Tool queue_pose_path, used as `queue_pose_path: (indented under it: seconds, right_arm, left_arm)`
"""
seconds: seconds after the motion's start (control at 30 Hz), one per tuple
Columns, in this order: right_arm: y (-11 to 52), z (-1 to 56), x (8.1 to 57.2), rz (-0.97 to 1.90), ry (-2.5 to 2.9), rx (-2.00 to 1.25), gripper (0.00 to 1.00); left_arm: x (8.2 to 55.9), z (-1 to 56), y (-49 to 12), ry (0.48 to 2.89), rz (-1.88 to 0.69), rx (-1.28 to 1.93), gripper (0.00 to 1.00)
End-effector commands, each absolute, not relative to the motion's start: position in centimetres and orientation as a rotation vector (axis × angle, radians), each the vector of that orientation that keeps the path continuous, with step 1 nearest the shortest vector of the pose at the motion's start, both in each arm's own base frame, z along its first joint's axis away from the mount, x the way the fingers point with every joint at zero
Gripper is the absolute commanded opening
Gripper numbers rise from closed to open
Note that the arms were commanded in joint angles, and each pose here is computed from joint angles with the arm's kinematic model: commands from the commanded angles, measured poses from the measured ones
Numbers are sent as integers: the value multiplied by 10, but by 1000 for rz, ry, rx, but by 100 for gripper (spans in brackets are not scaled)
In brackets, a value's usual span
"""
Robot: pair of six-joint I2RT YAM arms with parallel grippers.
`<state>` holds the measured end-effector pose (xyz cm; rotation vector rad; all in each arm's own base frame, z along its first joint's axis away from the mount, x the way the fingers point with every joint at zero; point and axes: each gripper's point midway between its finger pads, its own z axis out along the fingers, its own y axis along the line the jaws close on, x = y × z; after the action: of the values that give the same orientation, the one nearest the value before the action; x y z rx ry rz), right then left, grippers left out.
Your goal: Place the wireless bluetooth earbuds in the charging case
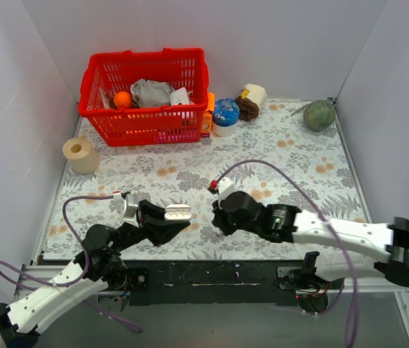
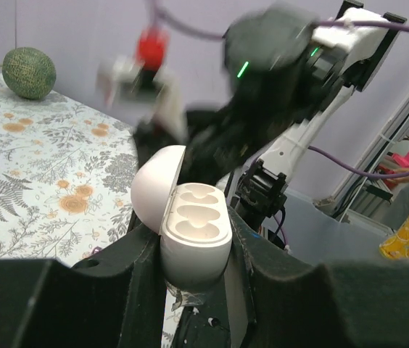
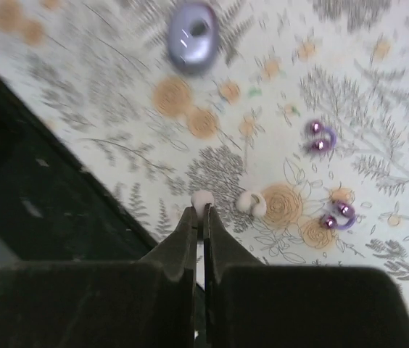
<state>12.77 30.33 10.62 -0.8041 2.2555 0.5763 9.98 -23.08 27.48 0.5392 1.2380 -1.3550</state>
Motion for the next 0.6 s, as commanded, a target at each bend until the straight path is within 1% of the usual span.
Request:
queue_pose_path:
  seconds: [0.0, 0.03, 0.07, 0.13, 0.17, 0.2, 0.27, 0.3, 0.37, 0.4, 0.57]
  right_arm:
    - [302, 244, 112, 809, 1950, -940, 1]
    - [296, 259, 104, 819, 1907, -1022, 1]
    - [288, 291, 91, 867, 1870, -1077, 1]
    - [281, 313, 67, 938, 1821, -1211, 1]
    - [279, 343, 62, 966, 1748, -1236, 1]
    - [270, 341, 52, 960, 1760, -1301, 1]
    - [266, 355, 42, 994, 1701, -1357, 1]
    - [265, 357, 38, 1014, 1683, -1378, 1]
    - [267, 360, 28, 1068, 1644, -1415, 1]
    - [268, 352, 28, 1063, 1657, -1425, 1]
    - [284, 341, 44, 1039, 1663, -1305, 1]
  left_arm:
    - [101, 278, -236, 1231, -1350, 568, 0]
    - [100, 281, -238, 1219, -1357, 577, 0]
    - [96, 280, -241, 1213, -1375, 609, 0]
    - [93, 277, -250, 1212, -1407, 660, 0]
    - [90, 281, -254, 1199, -1427, 689, 0]
    - [78, 281, -260, 1173, -1478, 763, 0]
    - [74, 276, -274, 1202, -1537, 848, 0]
    - [63, 280, -277, 1157, -1581, 920, 0]
    - [64, 272, -288, 1201, -1629, 971, 0]
    - [61, 281, -289, 1159, -1640, 996, 0]
    - [64, 287, -298, 1132, -1635, 1046, 0]
